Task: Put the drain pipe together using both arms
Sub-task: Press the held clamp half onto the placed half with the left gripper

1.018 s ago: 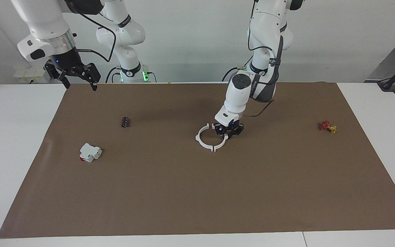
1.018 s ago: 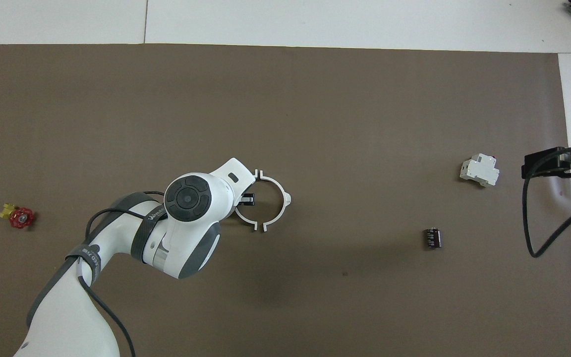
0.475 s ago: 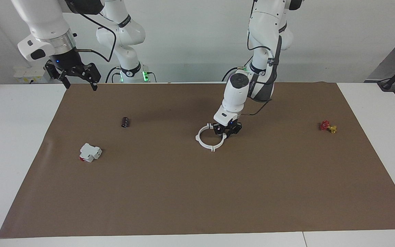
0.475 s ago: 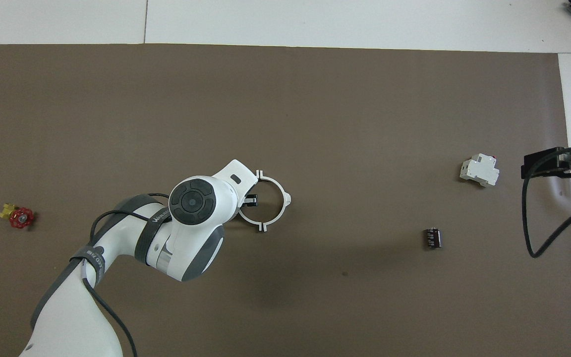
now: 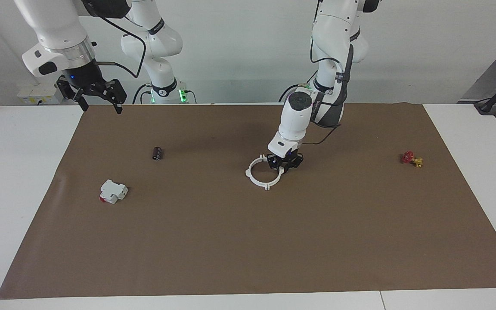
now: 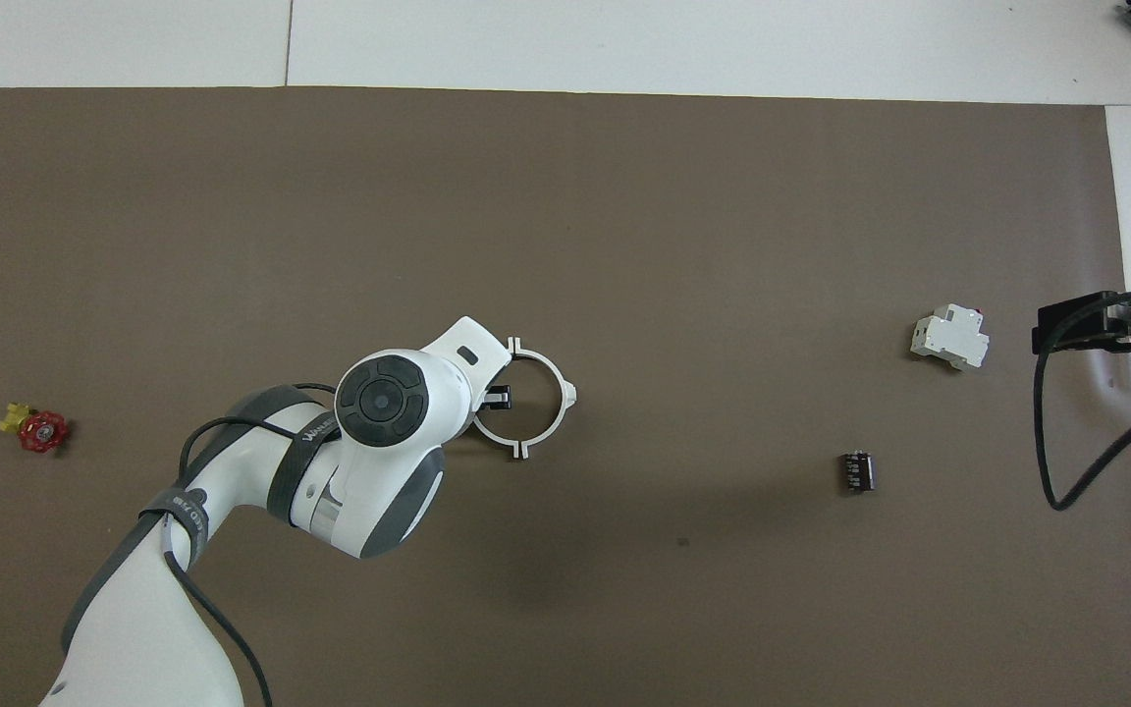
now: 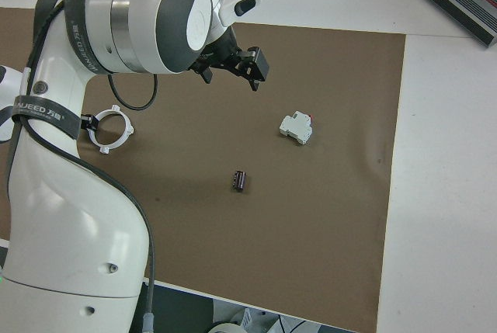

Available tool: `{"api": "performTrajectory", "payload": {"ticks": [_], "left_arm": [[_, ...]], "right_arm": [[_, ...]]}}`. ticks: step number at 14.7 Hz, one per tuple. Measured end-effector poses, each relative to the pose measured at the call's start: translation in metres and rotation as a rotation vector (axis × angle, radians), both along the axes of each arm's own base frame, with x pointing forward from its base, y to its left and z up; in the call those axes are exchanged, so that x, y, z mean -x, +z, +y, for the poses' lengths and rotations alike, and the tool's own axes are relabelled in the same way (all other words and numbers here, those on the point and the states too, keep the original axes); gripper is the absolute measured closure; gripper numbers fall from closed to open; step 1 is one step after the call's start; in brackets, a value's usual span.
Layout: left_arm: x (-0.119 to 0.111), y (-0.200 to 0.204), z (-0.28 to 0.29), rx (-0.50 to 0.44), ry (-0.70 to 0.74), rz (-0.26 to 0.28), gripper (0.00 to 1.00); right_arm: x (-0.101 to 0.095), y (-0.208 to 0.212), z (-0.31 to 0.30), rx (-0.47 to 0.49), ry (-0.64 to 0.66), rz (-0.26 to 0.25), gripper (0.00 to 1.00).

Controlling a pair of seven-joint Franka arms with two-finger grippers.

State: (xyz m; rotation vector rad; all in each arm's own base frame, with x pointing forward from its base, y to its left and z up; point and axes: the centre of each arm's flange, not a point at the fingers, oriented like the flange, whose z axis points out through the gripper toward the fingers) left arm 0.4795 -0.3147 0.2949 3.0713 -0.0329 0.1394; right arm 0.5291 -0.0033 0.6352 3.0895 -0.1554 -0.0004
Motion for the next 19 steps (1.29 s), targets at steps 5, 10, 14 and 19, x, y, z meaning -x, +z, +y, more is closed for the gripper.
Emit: {"api": "performTrajectory", "payload": {"ticks": [5,10,14,19], "left_arm": [[0.0018,-0.0002,-0.0013,0.0,-0.001,0.001,0.74],[0.002,-0.0001,-0.0015,0.0,-0.001,0.0,0.74],[0.0021,-0.0001,-0.0016,0.001,-0.001,0.0,0.74],[0.0026,0.0,-0.0024,0.001,-0.003,-0.001,0.6]], "right_arm": [[0.0,0.0,0.0,0.0,0.0,0.0,0.0],[0.0,0.0,0.0001,0.0,0.0,0.0,0.0],[0.0,0.0,0.0001,0.0,0.0,0.0,0.0],[0.0,0.0,0.0001,0.0,0.0,0.0,0.0]]}}
